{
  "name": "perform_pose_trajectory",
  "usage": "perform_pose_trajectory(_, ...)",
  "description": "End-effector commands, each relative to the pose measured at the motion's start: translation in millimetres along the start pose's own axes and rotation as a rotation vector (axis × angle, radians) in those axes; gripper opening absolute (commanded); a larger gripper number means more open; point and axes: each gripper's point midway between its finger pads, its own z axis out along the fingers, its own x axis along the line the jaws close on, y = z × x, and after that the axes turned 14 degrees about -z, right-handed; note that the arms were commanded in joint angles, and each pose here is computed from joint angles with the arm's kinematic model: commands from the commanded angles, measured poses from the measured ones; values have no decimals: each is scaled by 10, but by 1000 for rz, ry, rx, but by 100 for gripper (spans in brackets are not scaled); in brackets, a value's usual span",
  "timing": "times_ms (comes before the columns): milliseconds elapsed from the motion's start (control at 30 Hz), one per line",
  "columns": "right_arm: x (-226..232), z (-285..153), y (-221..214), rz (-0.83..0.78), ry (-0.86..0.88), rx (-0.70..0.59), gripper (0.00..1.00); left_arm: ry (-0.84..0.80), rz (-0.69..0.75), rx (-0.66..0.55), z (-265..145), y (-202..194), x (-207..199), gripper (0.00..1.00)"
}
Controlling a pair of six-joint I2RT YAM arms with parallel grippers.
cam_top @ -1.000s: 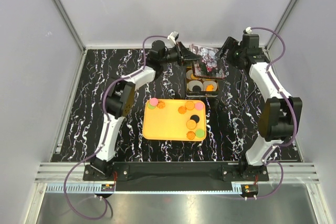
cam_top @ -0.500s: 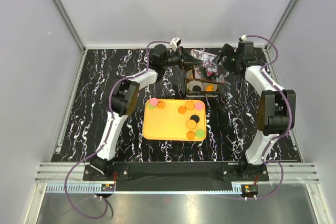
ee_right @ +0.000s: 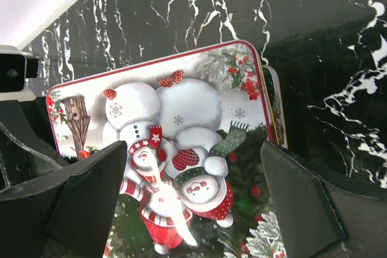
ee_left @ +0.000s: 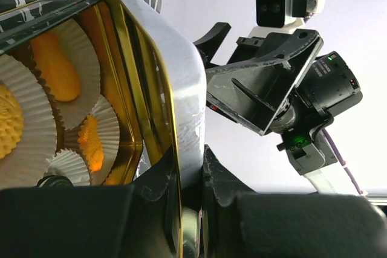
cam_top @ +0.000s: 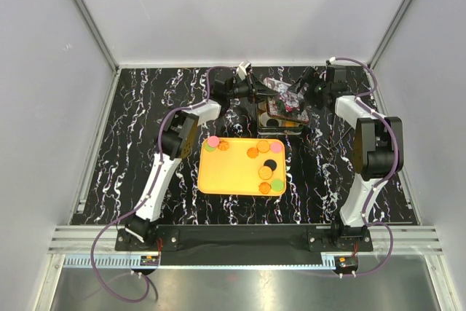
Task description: Pack the cookies
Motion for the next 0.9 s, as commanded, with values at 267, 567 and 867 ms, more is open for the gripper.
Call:
perform_pose_trajectory(267, -92, 12, 59, 5, 29, -71, 100, -15, 47, -14, -111, 124, -51, 2)
perform_pose_trajectory(567, 45, 82, -92, 25, 147, -47, 100, -18, 25, 5, -142, 138, 16, 5)
perform_pose_trajectory(867, -71, 163, -162, 77, 181, -36, 100, -28, 7, 35, -195, 94, 48, 5)
